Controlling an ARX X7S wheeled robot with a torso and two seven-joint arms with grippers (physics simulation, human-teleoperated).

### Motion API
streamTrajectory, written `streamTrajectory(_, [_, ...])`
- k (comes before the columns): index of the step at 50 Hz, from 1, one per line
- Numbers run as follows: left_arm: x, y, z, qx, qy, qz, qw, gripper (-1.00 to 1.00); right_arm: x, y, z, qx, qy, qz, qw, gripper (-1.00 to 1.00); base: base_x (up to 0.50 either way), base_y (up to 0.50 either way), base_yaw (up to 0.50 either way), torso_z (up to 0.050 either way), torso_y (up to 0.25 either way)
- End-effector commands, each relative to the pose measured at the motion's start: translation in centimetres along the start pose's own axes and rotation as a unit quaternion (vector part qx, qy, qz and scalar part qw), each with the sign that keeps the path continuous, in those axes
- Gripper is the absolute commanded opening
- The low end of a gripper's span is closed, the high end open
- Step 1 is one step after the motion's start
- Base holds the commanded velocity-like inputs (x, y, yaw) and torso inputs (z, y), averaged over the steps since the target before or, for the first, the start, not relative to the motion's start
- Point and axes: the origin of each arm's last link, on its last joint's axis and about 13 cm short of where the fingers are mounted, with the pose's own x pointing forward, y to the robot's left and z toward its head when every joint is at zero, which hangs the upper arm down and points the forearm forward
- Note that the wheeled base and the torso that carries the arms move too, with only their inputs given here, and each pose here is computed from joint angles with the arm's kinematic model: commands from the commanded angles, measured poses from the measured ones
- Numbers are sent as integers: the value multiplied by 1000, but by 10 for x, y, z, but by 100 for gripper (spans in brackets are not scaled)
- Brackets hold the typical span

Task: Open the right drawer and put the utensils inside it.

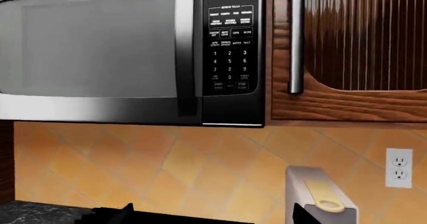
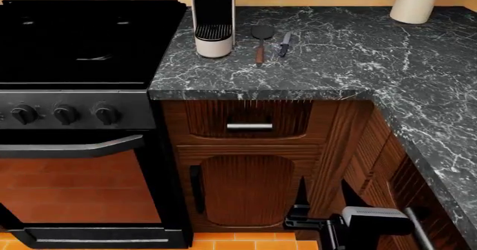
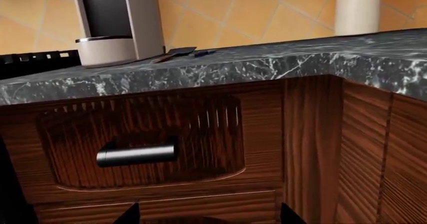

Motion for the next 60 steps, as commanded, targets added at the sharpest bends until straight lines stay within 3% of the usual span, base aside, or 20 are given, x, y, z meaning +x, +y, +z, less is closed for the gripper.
streamTrajectory(1, [-7,5,13,-2,-21,9,1000,100,0,0,0,-1,1,1,1000,100,0,0,0,0,0])
streamTrajectory(8, [-5,3,13,17,-9,12,1000,100,0,0,1,-3,3,5,1000,100,0,0,0,-7,-5])
streamTrajectory(12, [-7,7,19,-3,-16,11,1000,100,-1,1,1,-1,-2,7,1000,100,0,0,0,-25,0])
streamTrajectory(13, [-6,7,18,13,-17,14,1000,100,-1,1,1,-3,-2,9,1000,100,0,0,0,0,0])
streamTrajectory(16, [-7,8,20,1,-13,9,1000,100,-1,2,1,-3,-2,10,1000,100,0,0,0,-50,-48])
streamTrajectory(18, [-4,9,18,14,-3,20,1000,100,-1,2,0,-4,-4,13,1000,100,0,0,0,0,0])
streamTrajectory(20, [-4,9,20,-3,-6,21,1000,100,-1,2,0,-3,-4,12,1000,100,0,0,0,-50,-50])
streamTrajectory(27, [-4,8,21,4,-12,16,1000,100,0,1,-1,-4,-5,10,1000,100,0,0,0,-43,-39])
streamTrajectory(30, [-4,9,23,-11,-15,21,1000,100,0,1,-1,-4,-5,10,1000,100,0,0,0,-50,-33])
streamTrajectory(32, [-4,8,21,8,-8,15,1000,100,0,1,-1,-4,-5,11,1000,100,0,0,0,-17,0])
streamTrajectory(35, [-4,8,22,-4,-13,18,1000,100,0,1,-1,-4,-5,10,1000,100,0,0,0,-50,-29])
streamTrajectory(42, [-5,9,23,-6,-12,19,1000,100,-1,0,-1,-12,-5,4,1000,100,0,0,0,0,0])
streamTrajectory(44, [-5,9,24,-8,-12,19,1000,100,-3,1,2,-2,-24,31,999,100,45,0,0,0,0])
streamTrajectory(60, [-7,8,23,-1,-8,13,1000,100,-2,-1,2,2,-16,13,1000,100,261,0,0,0,0])
